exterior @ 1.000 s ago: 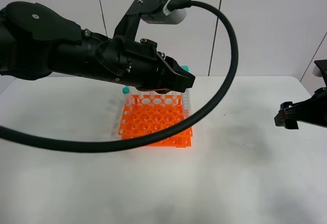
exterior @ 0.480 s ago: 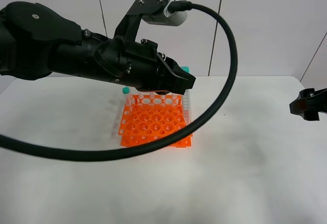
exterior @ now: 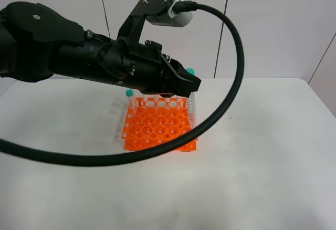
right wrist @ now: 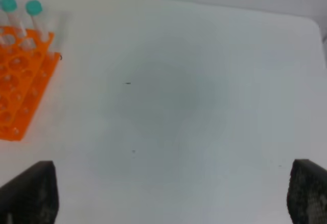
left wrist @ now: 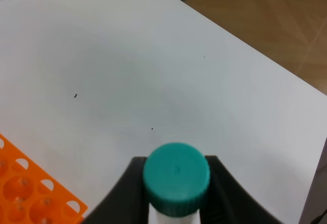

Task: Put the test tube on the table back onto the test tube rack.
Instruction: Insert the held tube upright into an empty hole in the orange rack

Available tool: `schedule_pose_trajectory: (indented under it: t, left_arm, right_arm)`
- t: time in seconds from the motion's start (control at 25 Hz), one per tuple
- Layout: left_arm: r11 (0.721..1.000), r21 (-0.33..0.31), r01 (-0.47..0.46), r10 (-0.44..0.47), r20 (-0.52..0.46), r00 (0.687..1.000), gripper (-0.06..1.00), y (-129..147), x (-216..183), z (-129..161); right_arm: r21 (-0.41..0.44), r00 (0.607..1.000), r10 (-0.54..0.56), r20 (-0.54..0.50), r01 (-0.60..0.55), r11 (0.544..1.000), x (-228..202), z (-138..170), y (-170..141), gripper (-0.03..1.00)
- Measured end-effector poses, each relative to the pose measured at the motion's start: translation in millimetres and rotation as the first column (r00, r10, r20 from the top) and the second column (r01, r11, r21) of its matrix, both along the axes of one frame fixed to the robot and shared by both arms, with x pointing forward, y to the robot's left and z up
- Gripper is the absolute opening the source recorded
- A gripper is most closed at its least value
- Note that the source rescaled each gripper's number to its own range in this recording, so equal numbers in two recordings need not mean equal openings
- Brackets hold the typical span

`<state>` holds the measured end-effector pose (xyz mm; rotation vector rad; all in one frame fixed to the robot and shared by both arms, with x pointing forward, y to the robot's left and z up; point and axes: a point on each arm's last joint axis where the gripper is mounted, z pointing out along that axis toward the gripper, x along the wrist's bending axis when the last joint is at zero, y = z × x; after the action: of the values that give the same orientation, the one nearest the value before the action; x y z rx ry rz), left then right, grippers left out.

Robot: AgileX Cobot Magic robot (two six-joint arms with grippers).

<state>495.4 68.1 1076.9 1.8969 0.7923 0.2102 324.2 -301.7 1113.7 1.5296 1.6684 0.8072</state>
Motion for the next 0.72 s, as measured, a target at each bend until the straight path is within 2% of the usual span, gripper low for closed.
schedule_pose_trajectory:
  t: [0.12,0.44,0.72]
  left_arm:
    - [1.000,0.000,0.001,-0.001,0.000,1.000,0.00,0.0,-0.1,0.0]
    - [1.000,0.000,0.001,-0.001,0.000,1.000,0.00,0.0,-0.1,0.0]
    - [1.000,0.001,0.001,-0.001,0.000,1.000,0.00,0.0,-0.1,0.0]
  right_arm:
    - [-0.018,0.999,-0.034,-0.019,0.034,0.999,-19.7,-1.5,-1.3,1.00]
    - [-0.005,0.992,-0.071,0.107,0.072,0.997,-68.2,0.6,2.6,1.00]
    - [0.043,0.985,-0.101,0.142,0.096,0.994,-92.0,-14.9,5.3,1.00]
